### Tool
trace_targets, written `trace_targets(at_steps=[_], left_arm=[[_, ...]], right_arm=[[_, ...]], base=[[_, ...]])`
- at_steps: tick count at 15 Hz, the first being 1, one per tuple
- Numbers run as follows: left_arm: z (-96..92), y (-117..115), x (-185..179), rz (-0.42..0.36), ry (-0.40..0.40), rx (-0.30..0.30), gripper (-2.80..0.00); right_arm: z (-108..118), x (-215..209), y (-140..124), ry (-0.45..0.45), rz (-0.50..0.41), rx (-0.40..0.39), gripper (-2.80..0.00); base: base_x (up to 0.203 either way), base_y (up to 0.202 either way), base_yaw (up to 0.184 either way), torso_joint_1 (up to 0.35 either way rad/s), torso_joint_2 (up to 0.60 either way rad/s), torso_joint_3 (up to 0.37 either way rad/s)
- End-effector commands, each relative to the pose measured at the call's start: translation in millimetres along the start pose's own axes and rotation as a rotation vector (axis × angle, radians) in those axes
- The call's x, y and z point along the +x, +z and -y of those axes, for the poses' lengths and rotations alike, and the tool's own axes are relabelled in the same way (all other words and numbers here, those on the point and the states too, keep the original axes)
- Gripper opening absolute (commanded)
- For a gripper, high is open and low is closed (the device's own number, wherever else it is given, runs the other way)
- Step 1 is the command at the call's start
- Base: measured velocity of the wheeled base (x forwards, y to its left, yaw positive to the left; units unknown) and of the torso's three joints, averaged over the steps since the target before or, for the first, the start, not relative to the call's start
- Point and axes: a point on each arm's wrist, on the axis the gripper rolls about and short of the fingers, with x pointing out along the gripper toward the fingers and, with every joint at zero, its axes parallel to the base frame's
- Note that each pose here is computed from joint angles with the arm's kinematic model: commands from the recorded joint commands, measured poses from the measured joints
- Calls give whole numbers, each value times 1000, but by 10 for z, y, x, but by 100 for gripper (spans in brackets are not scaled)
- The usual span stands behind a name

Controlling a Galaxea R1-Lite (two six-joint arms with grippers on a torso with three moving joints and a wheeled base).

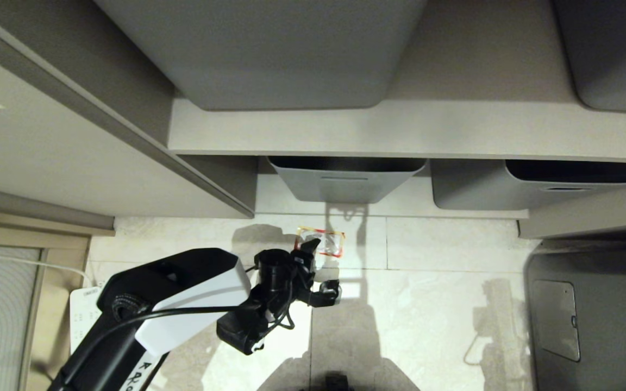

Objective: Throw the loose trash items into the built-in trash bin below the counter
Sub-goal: Pick up the garbage

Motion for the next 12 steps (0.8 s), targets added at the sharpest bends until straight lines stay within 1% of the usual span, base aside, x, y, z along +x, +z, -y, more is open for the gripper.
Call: trace_targets(at_steps=[1,6,7,8,9,10,12], left_arm=[[59,3,5,-1,-9,10,0],[114,6,14,-1,-19,10,0],[96,5,25,-2,-11,9,0],[16,-10,44,-10,13,11,0],[-59,-43,57,-22,32,28,0],[-99,-105,53,-35,38,59,0],[-104,-177,60,-47,41,59,0]], right_arm=[[0,-1,0,1,2,-1,-280],[0,0,0,1,0,-1,-280],[0,-1,0,1,2,-1,-280],[0,-1,0,1,1,-1,-280],[0,-1,0,1,2,-1,-280],[0,-1,0,1,2,-1,-280],[0,0,0,1,1,-1,-280]], base=[[0,0,0,0,0,0],[0,0,0,0,0,0],[0,0,0,0,0,0],[0,0,0,0,0,0],[0,0,0,0,0,0],[0,0,0,0,0,0],[0,0,0,0,0,0]])
